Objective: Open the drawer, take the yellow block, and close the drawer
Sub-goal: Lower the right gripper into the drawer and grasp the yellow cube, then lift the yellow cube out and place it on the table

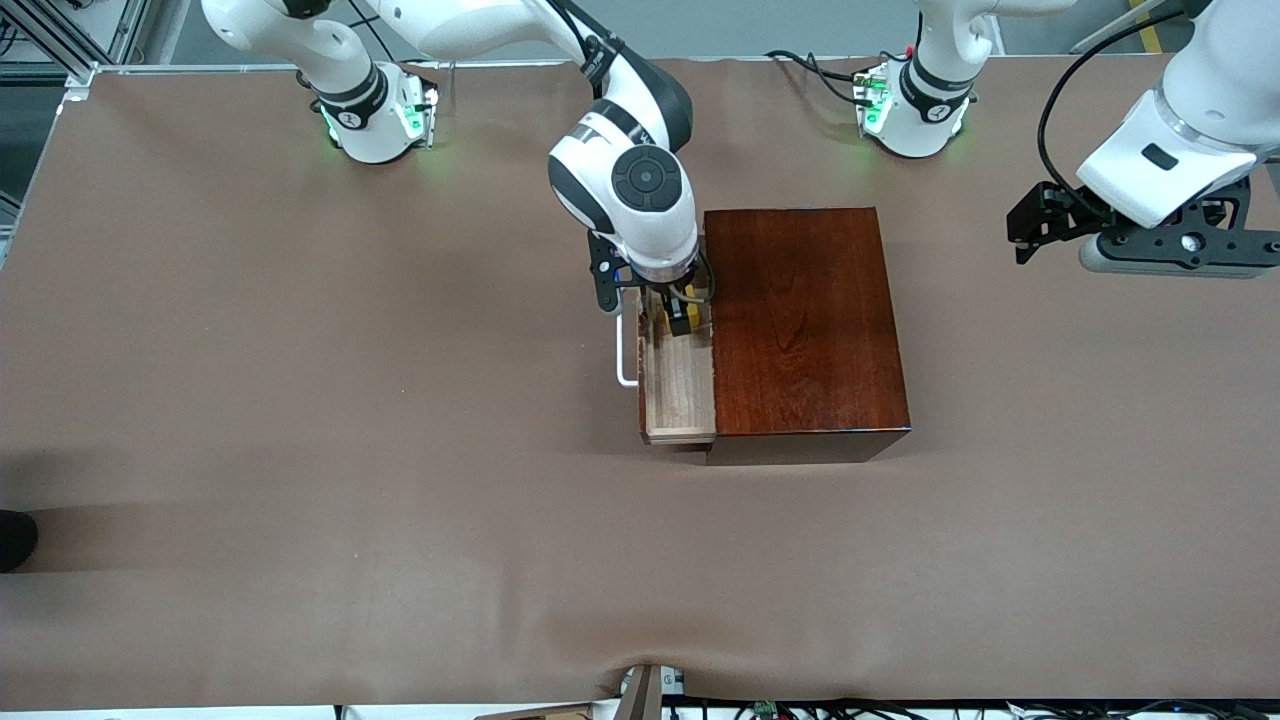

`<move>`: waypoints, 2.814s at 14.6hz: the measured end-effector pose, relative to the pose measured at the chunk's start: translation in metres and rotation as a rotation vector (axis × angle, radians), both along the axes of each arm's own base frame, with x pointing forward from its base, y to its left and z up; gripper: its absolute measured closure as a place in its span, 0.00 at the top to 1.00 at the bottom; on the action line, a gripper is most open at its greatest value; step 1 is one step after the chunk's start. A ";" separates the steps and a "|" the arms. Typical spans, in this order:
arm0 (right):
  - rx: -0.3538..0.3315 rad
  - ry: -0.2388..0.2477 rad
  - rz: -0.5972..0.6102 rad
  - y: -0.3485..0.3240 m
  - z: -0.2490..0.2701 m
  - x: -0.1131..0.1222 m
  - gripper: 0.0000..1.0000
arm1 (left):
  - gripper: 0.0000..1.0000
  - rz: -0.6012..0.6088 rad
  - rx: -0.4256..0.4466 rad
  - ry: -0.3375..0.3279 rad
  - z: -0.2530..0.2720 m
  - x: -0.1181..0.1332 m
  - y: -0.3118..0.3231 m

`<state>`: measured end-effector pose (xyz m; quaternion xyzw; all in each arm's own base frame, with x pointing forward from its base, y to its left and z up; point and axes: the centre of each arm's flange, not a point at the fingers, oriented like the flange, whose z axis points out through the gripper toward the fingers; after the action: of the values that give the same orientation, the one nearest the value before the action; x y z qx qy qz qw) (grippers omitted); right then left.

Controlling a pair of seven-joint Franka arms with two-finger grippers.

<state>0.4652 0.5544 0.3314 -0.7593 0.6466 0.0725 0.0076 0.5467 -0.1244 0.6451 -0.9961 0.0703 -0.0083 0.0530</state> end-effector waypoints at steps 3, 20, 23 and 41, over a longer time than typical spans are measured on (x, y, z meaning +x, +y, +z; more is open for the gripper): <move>-0.004 0.003 0.001 0.001 -0.004 -0.001 0.96 | 1.00 0.001 0.000 0.001 -0.001 0.000 0.000; 0.024 -0.022 -0.058 -0.028 0.085 0.055 0.56 | 1.00 0.025 0.002 0.023 -0.003 -0.002 0.013; 0.013 -0.011 0.012 -0.046 0.095 0.067 0.56 | 1.00 0.019 -0.055 0.038 -0.004 -0.003 0.005; 0.042 0.083 0.745 -0.355 0.076 0.204 0.56 | 1.00 0.296 -0.145 0.062 -0.105 -0.053 -0.271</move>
<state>0.6694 0.1990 0.4074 -0.9386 0.3241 0.1143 -0.0299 0.4935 -0.3950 0.5402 -0.9966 -0.0762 0.0254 -0.0207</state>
